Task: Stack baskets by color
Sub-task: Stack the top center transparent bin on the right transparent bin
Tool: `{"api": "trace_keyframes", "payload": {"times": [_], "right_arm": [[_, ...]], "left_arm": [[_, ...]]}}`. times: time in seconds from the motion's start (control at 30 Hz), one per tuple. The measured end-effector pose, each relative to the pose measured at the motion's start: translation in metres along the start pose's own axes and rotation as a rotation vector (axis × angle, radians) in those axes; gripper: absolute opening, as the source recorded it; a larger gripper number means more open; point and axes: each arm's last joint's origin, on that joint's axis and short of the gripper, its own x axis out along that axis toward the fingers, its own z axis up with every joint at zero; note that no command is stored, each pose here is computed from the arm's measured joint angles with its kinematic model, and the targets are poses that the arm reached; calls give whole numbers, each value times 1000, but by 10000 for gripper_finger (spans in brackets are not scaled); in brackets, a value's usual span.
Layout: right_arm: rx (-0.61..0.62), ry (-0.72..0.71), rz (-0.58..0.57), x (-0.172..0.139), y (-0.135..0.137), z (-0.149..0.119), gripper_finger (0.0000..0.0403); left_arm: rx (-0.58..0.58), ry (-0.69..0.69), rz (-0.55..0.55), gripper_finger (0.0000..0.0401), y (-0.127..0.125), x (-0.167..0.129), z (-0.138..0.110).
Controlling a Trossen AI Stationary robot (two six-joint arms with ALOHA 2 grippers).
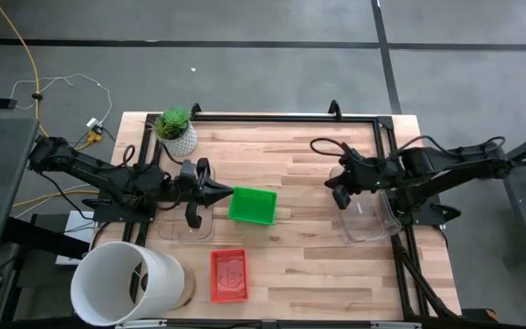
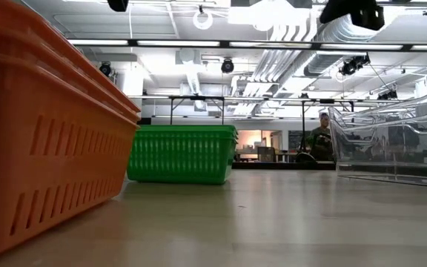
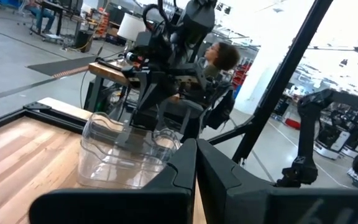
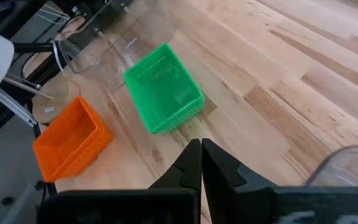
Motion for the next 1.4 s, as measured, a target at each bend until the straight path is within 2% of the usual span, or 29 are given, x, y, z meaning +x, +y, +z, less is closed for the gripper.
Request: {"api": "trace_keyframes", "payload": {"times": [0.13, 0.23, 0.5, 0.67, 0.73, 0.87, 1.03, 1.17, 1.3, 1.4], "right_arm": [[4, -37, 34, -8, -16, -11, 0], [-24, -127, 82, -12, -29, -20, 0], [-31, -404, 320, -8, -54, -44, 0], [-58, -496, 390, -3, -58, -45, 0], [-51, -433, 357, 2, -61, -48, 0], [-32, -151, 182, 10, -78, -66, 0], [-28, 84, 88, 19, -86, -80, 0], [-38, 358, -27, 33, -92, -96, 0], [-46, 572, 25, 47, -86, -104, 0], [-69, 658, 56, 57, -77, -110, 0]], "left_arm": [[-38, -11, 8, 0, 2, 1, 2], [-47, -34, 20, 0, 5, 2, 5], [-67, -179, 110, 0, 31, 13, 20], [-77, -157, 120, 0, 40, 24, 23], [-95, -145, 116, 0, 40, 28, 22], [-120, -122, 91, 0, 38, 33, 19], [-113, -96, 80, 0, 37, 37, 14], [-104, -97, 82, 0, 38, 37, 14], [-82, -96, 83, 0, 38, 37, 14], [-75, -94, 79, 0, 38, 37, 15]]}}
